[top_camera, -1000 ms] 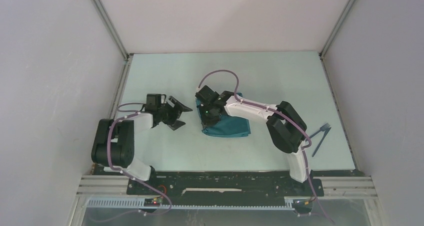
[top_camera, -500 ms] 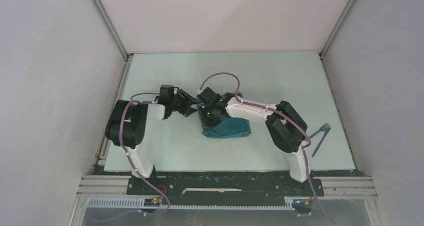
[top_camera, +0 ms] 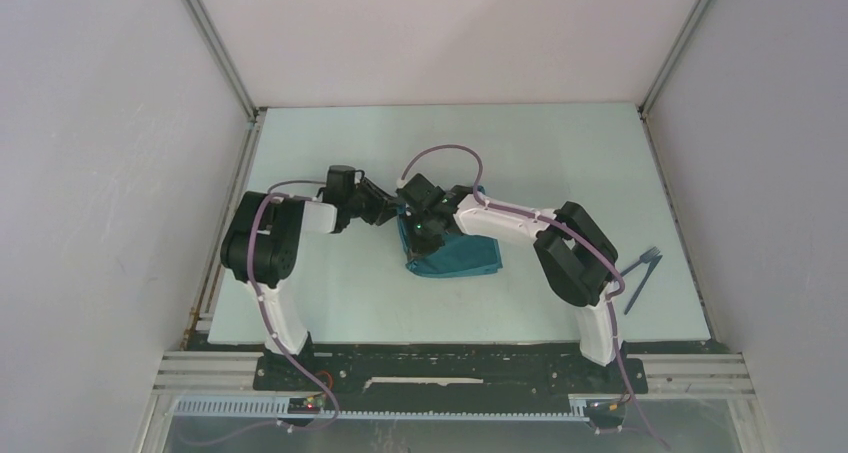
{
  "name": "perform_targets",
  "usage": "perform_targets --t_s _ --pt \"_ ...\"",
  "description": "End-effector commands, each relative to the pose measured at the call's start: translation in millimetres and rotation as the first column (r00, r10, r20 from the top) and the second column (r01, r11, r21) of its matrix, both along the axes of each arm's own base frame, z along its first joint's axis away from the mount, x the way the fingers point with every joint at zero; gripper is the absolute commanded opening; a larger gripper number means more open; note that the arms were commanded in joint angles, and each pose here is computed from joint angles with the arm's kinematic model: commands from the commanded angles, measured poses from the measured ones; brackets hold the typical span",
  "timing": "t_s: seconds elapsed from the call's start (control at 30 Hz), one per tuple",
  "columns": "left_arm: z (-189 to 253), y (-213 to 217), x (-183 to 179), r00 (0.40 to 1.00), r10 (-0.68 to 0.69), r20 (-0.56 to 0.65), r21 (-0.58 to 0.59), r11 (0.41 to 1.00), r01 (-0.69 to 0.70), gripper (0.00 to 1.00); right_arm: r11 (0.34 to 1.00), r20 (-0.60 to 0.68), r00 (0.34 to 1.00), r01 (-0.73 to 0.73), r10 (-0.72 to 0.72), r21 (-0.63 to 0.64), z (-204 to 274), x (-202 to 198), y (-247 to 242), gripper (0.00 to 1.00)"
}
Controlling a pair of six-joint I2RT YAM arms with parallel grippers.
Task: Fold the napkin into a case and place the utensils inside
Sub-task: Pick up the upper triangle-folded napkin from the center of the board, then turn over the upper triangle folded napkin at the center of the board.
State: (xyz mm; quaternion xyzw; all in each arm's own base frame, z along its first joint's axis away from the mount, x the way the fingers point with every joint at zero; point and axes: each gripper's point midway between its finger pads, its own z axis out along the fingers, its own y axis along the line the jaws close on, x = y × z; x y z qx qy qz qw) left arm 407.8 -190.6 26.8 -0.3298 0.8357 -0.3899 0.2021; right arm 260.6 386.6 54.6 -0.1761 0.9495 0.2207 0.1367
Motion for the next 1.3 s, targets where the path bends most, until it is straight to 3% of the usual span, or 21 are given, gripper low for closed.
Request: perform_targets --t_s 0.0,0.23,0.4,0.5,0.6,0.73,0.8,0.87,0.9,1.03,1.27 --pt "9 -2 13 0.999 0.011 0.048 0.011 1.000 -0.012 0.35 0.998 0.059 0.998 -0.013 0.009 0.063 31 4 4 0.00" --pt "39 8 20 0.996 0.009 0.087 0.061 0.998 -0.014 0.01 0.997 0.078 0.996 -0.049 0.044 0.064 39 -6 10 0.00" --pt "91 44 11 0.987 0.042 0.157 0.085 0.995 -0.056 0.00 0.980 0.098 0.987 -0.142 0.129 0.141 63 -32 42 0.00" --pt "118 83 -12 0.982 0.067 0.178 0.126 0.988 -0.090 0.00 0.939 0.108 0.972 -0.229 0.208 0.255 95 -60 77 0.00" --pt "147 139 -47 0.975 0.127 0.183 0.234 0.958 -0.168 0.00 0.852 0.136 0.944 -0.329 0.300 0.406 139 -90 117 0.00" --pt "213 204 -86 0.933 0.216 0.288 0.372 0.872 -0.317 0.00 0.667 0.118 0.905 -0.385 0.409 0.638 198 -130 159 0.00" --pt "245 214 -97 0.915 0.213 0.343 0.424 0.834 -0.353 0.00 0.574 0.100 0.888 -0.372 0.449 0.729 218 -141 169 0.00" --pt "262 211 -97 0.901 0.207 0.381 0.418 0.831 -0.368 0.00 0.503 0.085 0.878 -0.347 0.472 0.791 226 -145 175 0.00" --pt "262 209 -95 0.900 0.211 0.382 0.412 0.833 -0.370 0.00 0.470 0.083 0.876 -0.332 0.474 0.818 226 -144 176 0.00" --pt "233 182 -67 0.928 0.164 0.334 0.467 0.827 -0.314 0.00 0.450 -0.024 0.887 -0.211 0.462 0.867 189 -125 157 0.00" --pt "107 87 -3 0.993 0.022 0.119 0.571 0.816 -0.086 0.00 0.623 -0.220 0.901 -0.067 0.373 0.779 50 -102 87 0.00"
